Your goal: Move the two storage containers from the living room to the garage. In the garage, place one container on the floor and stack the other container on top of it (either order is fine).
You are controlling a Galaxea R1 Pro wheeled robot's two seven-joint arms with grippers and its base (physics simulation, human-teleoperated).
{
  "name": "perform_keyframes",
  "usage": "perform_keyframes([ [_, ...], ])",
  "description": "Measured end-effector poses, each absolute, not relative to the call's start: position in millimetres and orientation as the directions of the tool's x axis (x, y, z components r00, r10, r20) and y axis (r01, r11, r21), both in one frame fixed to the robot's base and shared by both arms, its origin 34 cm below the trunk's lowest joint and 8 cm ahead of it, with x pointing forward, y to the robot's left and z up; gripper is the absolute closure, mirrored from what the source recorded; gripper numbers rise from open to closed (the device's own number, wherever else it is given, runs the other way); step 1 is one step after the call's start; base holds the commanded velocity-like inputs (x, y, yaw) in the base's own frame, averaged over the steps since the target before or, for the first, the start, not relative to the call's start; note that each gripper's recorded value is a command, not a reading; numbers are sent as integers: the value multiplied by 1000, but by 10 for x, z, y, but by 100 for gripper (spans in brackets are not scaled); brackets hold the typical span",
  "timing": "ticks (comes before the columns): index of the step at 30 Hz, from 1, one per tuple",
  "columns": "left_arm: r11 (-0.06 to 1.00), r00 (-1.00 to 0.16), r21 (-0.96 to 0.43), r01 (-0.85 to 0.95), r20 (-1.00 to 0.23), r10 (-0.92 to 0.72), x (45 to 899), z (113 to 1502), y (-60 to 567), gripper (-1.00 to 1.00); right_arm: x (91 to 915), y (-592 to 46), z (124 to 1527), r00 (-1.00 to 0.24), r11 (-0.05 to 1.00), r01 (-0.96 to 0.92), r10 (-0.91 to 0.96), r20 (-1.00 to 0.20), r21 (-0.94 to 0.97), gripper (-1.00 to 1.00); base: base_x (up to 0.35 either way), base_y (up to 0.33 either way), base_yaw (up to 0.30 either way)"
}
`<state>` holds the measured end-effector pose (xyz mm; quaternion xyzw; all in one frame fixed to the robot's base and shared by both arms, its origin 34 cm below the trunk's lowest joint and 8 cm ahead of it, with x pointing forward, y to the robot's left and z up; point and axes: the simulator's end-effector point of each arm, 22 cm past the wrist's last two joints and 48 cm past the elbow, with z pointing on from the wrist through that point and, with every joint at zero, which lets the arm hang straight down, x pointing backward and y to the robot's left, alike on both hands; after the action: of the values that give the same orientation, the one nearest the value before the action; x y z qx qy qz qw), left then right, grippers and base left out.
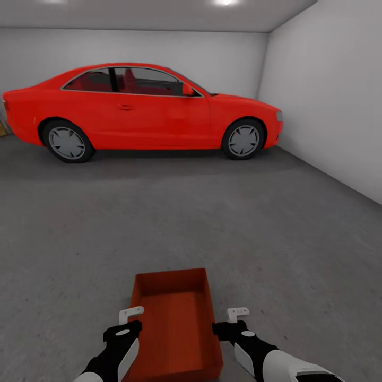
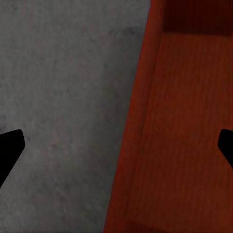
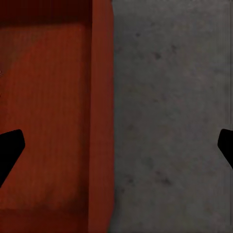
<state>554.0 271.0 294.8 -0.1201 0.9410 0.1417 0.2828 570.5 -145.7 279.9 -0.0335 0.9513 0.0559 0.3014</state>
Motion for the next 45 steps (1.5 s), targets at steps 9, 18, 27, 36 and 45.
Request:
perform_keyframes([
  [9,931,-811,199,-306,-566,-146,5591,3149,2712,-100,5753,-1460,2997,-817,992,-97,-30,-576,86,-100,0,0,0],
  [18,932,-813,199,-304,-564,-145,5602,3210,2701,-100,5771,-1456,3066,-816,991,-99,-31,-577,87,-100,0,0,0],
  [27,931,-813,200,-304,-565,-144,5602,3211,2709,-100,5773,-1459,3066,-816,992,-97,-29,-578,87,-100,0,0,0],
  [36,931,-813,200,-304,-565,-144,5602,3211,2710,-100,5774,-1459,3067,-815,991,-97,-29,-578,87,-100,0,0,0],
  [45,932,-813,199,-304,-563,-145,5598,3207,2703,-100,5774,-1449,3069,-815,991,-99,-30,-579,87,-100,0,0,0],
])
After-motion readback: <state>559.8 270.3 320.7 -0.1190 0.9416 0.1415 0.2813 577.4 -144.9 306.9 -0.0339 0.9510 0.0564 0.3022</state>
